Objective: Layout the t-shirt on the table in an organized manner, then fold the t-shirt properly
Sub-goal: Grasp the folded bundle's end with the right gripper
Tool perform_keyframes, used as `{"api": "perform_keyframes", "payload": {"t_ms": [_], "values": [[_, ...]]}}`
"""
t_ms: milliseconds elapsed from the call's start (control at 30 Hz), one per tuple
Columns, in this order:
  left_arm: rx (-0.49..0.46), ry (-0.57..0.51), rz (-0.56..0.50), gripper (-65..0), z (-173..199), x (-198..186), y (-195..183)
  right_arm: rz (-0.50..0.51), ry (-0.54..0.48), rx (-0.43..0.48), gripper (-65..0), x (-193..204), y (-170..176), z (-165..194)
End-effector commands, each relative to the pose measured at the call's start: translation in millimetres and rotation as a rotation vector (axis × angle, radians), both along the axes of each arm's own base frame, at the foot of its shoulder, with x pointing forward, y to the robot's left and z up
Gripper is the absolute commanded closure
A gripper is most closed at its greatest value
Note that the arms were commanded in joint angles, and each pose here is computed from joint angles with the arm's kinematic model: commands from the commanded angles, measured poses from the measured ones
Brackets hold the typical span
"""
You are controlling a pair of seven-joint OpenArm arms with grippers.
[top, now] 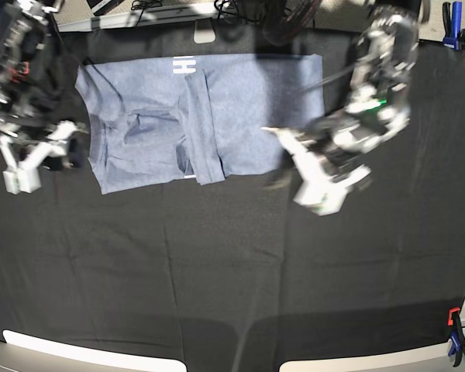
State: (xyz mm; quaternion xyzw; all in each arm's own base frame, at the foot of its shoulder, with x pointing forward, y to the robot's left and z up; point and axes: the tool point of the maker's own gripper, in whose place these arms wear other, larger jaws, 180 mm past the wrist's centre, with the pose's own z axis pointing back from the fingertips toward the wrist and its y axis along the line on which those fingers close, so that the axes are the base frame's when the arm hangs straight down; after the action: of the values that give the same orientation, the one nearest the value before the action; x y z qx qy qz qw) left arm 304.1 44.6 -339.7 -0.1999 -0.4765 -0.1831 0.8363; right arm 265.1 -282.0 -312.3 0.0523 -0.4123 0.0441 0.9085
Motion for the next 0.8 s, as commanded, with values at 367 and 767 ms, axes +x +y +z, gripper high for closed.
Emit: {"api": "perform_keyframes", "payload": {"t_ms": [367, 767], "values": [[-0.141, -0.034, 0.141, -27.5, 16, -23, 92, -0.082, 0.129, 0.100, -25.9, -43, -33, -42], [-0.123, -0.020, 0.151, -27.5, 12, -25, 98, -0.039, 0.230, 0.232, -25.9, -50, 0, -93]]}}
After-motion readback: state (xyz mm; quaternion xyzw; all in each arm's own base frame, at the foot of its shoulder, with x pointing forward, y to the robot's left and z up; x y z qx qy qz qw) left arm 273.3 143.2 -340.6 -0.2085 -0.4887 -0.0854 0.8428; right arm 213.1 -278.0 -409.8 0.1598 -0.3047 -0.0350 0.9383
